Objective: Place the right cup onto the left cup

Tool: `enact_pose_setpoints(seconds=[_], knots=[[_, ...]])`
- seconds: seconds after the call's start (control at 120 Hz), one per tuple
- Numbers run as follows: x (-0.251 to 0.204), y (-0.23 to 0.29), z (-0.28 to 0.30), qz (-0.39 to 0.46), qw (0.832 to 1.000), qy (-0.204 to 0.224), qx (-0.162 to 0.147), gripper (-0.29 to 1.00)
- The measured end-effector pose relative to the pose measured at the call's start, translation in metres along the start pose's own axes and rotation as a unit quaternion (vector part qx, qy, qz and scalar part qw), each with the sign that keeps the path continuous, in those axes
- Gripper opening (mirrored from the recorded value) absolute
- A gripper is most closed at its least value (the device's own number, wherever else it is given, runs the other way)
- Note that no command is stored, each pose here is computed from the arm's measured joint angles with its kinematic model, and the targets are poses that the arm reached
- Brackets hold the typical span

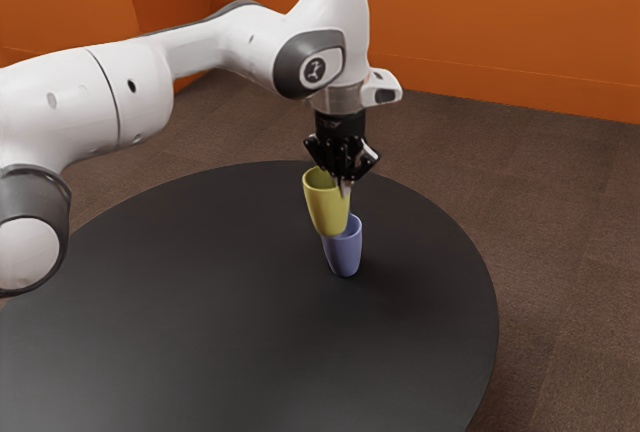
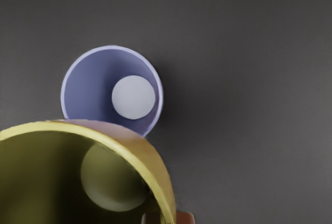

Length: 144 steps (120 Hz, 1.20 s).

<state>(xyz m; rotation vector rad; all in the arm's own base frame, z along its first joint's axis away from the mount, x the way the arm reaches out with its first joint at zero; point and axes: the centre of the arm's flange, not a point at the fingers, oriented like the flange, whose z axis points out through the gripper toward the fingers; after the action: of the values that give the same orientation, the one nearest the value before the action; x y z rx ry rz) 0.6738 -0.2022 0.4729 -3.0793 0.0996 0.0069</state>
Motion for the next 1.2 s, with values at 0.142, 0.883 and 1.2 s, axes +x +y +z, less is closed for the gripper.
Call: enact_pose_setpoints(seconds=[0.142, 0.883, 1.2], knots=[[0.014, -0.006, 0.002, 0.004, 1.000, -0.001, 0.007, -0.08], [0.046, -0.011, 0.035, 0.051, 0.999, 0.000, 0.003, -0.08], [0.054, -0.017, 0.062, 0.061, 0.998, -0.007, -0.004, -0.08]])
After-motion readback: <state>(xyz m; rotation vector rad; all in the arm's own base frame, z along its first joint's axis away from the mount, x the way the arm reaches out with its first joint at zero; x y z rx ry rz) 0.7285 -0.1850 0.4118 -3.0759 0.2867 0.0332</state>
